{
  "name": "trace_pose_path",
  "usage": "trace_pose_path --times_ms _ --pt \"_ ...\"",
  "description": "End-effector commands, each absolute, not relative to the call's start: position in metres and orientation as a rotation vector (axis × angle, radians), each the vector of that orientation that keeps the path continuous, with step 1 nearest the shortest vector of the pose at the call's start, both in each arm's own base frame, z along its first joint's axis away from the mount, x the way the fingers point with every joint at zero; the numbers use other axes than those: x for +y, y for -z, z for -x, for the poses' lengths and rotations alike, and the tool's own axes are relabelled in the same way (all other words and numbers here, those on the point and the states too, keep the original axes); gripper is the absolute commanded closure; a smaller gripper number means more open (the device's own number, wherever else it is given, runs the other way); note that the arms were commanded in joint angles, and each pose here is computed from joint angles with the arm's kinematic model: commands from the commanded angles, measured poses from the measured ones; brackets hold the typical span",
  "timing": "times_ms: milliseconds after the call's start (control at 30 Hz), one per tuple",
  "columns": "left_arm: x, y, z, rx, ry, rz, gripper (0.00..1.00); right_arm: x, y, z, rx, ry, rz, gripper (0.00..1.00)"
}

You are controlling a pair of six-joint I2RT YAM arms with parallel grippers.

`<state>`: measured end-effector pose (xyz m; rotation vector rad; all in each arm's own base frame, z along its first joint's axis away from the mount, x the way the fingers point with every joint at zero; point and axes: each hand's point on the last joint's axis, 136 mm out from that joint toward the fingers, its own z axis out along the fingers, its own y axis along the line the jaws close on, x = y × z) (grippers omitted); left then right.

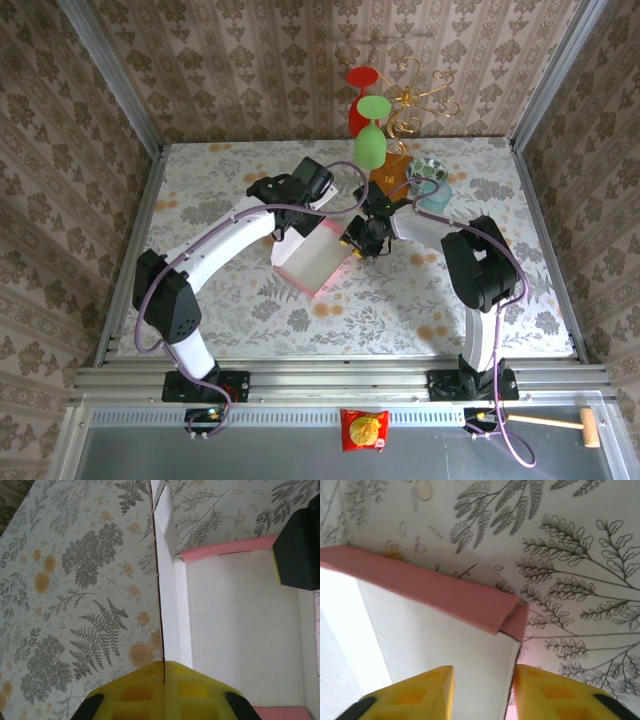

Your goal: Fold the paper box

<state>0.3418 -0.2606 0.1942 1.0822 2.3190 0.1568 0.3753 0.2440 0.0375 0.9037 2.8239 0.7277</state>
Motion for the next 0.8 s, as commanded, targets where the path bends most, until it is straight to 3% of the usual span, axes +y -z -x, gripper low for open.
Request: trace_pose_path --times_ms 0,133,433,467,600,767 --pt "-0.272 -0.19 -0.339 2.295 -0.107 -1.161 1.0 0.244 -0.029 -0.378 2.857 -0.705 -0.883 0.68" --pt "-0.281 -0.19 -0.333 2.255 -0.054 -1.209 1.0 0.25 -0.029 -0.379 2.885 -0.693 -0.855 0.7" --pt "-0.299 -0.191 -0.313 2.158 0.122 -1.317 1.0 0.255 -0.039 -0.383 2.879 -0.688 -0.763 0.87" --pt "-0.299 -0.192 -0.312 2.148 0.129 -1.321 1.0 0.256 -0.039 -0.381 2.883 -0.688 -0.762 0.87" --pt "-0.29 -0.187 -0.314 2.167 0.08 -1.337 1.0 0.259 -0.054 -0.376 2.869 -0.734 -0.741 0.69" --pt "-0.276 -0.191 -0.315 2.151 0.053 -1.377 1.0 0.235 -0.097 -0.362 2.795 -0.641 -0.594 0.62"
